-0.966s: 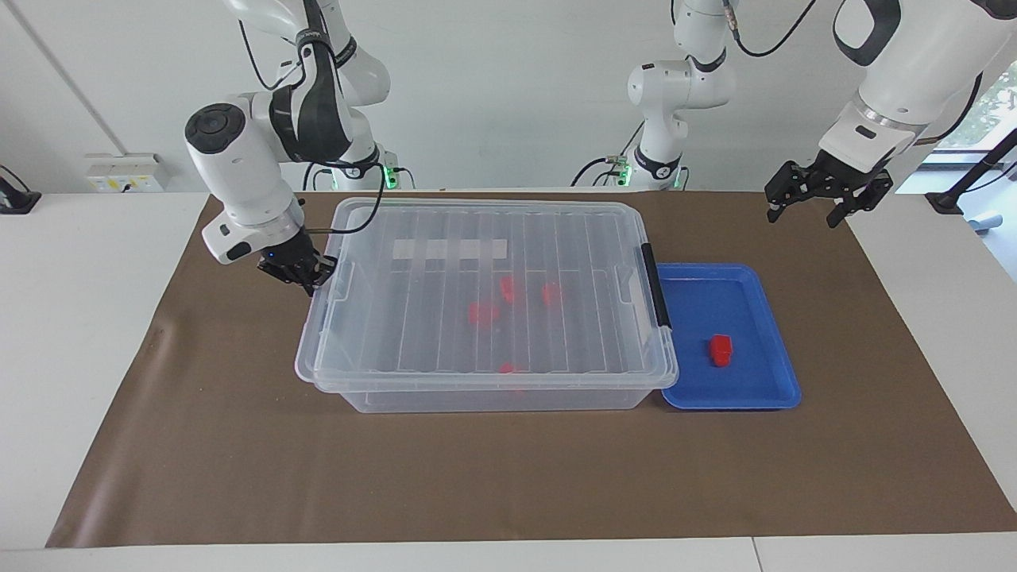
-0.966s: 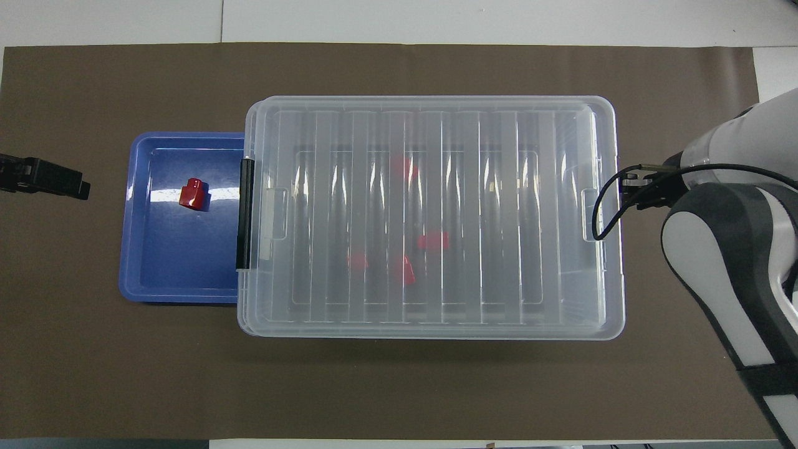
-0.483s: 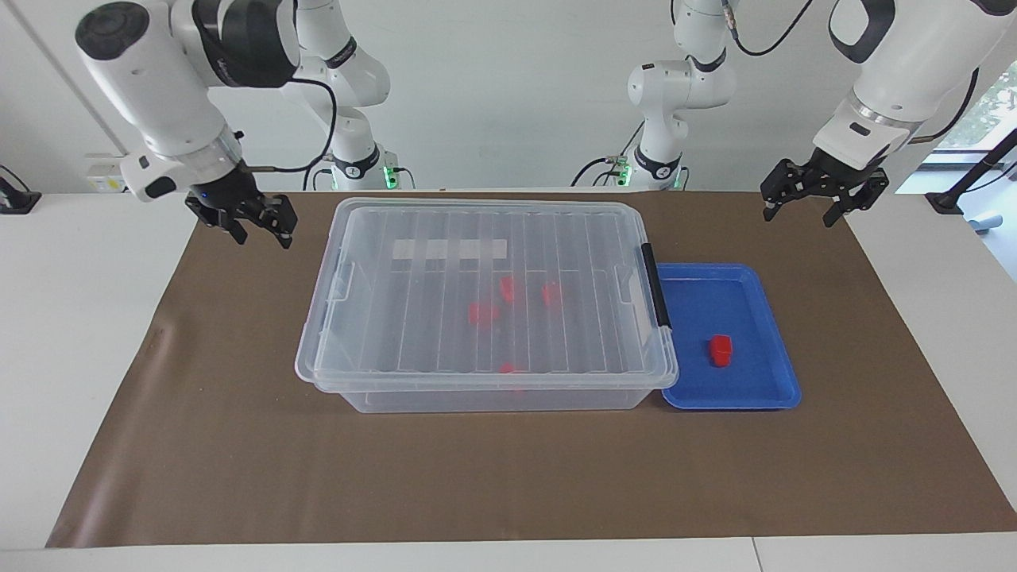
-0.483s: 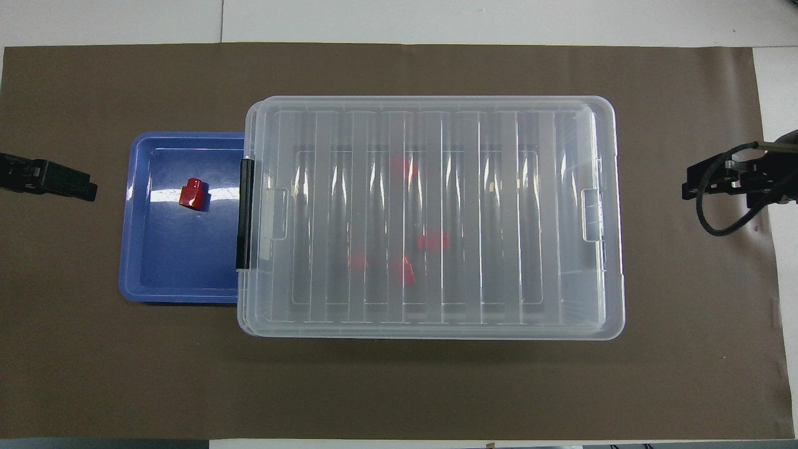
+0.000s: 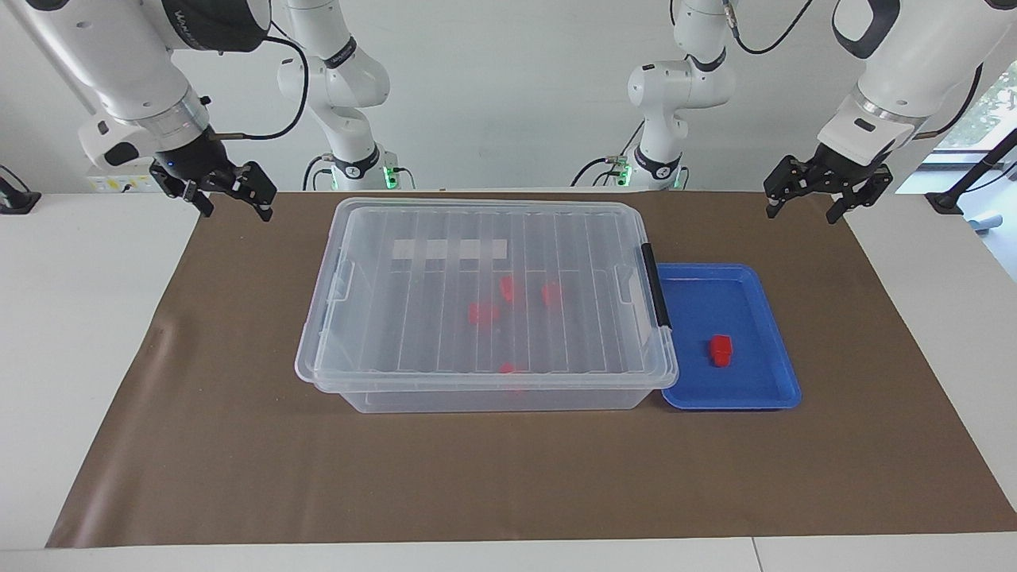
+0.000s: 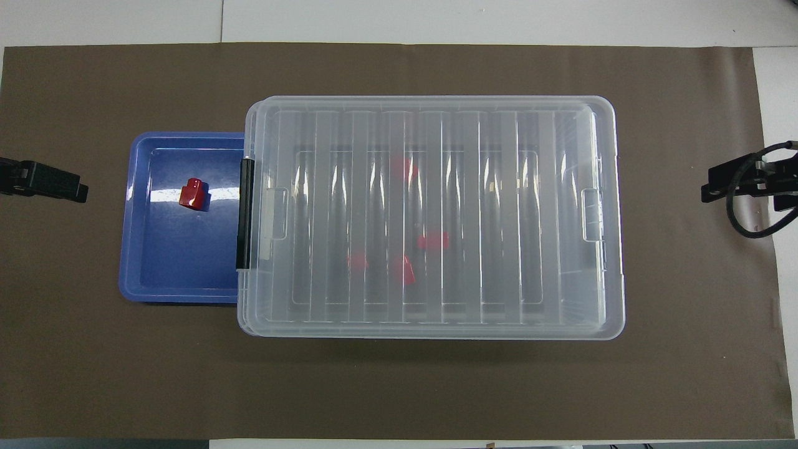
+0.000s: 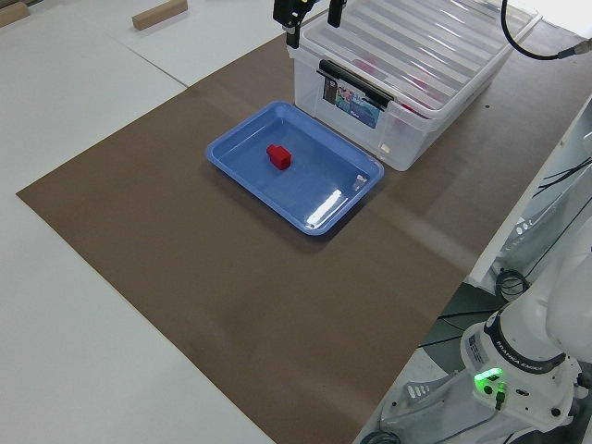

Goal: Place red block in blue tray from box

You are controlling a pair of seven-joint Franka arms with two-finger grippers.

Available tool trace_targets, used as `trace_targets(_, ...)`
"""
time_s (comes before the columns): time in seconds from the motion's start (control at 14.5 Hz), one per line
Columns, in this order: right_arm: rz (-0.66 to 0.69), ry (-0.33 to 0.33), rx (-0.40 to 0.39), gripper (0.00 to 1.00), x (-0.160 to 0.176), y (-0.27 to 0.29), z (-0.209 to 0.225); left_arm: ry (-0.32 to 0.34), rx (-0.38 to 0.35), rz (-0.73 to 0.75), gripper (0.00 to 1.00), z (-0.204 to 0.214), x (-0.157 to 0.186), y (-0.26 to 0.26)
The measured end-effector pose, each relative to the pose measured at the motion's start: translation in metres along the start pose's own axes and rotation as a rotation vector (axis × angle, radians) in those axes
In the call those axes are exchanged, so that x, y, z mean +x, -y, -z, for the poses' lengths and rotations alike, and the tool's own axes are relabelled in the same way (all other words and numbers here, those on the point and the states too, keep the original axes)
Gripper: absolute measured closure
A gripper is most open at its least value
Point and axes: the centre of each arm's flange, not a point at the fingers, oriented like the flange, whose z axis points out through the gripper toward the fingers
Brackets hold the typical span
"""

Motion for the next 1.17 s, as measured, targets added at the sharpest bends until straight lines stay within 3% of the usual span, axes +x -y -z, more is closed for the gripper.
trace_targets(1.17, -0.009, -0.032, 0.002, 0.00, 0.0073, -0.0041, -0.0007, 0.021, -0.002, 0.013, 0.00, 0.0015, -0.0070, -0.0066)
